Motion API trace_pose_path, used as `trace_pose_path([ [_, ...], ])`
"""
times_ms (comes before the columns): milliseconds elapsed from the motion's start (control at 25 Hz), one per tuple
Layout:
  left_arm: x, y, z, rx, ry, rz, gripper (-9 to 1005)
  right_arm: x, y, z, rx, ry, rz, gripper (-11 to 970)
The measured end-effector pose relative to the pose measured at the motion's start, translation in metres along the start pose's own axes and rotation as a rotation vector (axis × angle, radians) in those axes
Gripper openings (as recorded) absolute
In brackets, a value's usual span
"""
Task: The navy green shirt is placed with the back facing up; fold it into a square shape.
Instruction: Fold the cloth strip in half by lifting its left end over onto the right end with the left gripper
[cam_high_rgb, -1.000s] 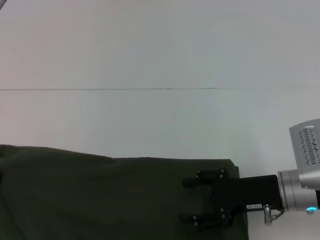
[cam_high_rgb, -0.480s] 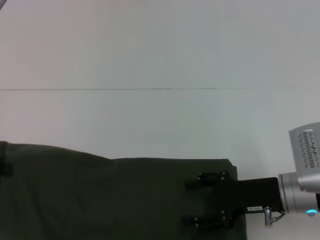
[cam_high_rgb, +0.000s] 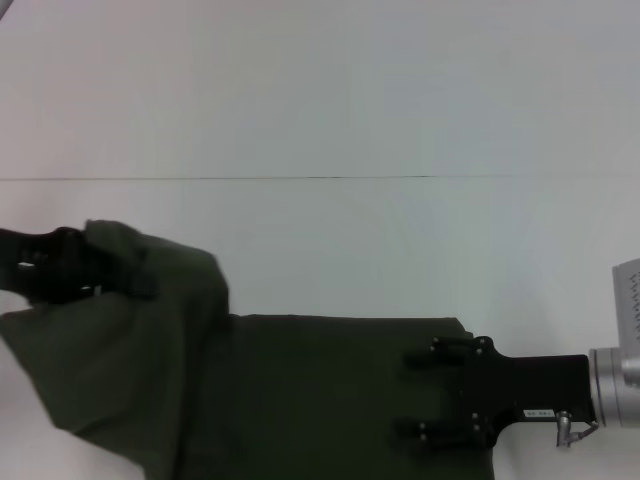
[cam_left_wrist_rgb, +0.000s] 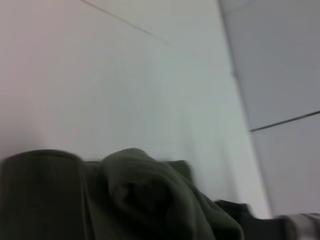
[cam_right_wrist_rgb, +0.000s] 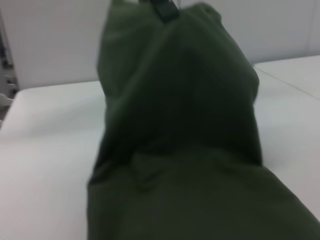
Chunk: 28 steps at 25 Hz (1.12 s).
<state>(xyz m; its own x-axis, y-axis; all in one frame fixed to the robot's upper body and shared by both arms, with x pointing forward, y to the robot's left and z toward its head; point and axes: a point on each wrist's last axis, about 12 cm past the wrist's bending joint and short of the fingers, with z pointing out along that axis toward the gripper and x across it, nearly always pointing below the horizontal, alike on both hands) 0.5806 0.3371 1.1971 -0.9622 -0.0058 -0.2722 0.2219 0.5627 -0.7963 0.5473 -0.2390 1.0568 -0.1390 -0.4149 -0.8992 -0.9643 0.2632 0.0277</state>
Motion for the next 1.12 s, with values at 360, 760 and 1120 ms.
trace_pose_path([
  [360,0.002,-0.026,0.063,0.248,0.028,-0.001,117,0.011,-0.002,-0.018,0.087,-0.001,0.020,861],
  [760,0.012,-0.024,0.111,0.277,0.035,-0.072,116,0.019,0.000,-0.037,0.133,0.007,0.027,862],
  [1120,0.020,-0.020,0.137,0.333,-0.001,-0.141,116,0.025,0.002,-0.050,0.168,-0.014,0.055,862],
])
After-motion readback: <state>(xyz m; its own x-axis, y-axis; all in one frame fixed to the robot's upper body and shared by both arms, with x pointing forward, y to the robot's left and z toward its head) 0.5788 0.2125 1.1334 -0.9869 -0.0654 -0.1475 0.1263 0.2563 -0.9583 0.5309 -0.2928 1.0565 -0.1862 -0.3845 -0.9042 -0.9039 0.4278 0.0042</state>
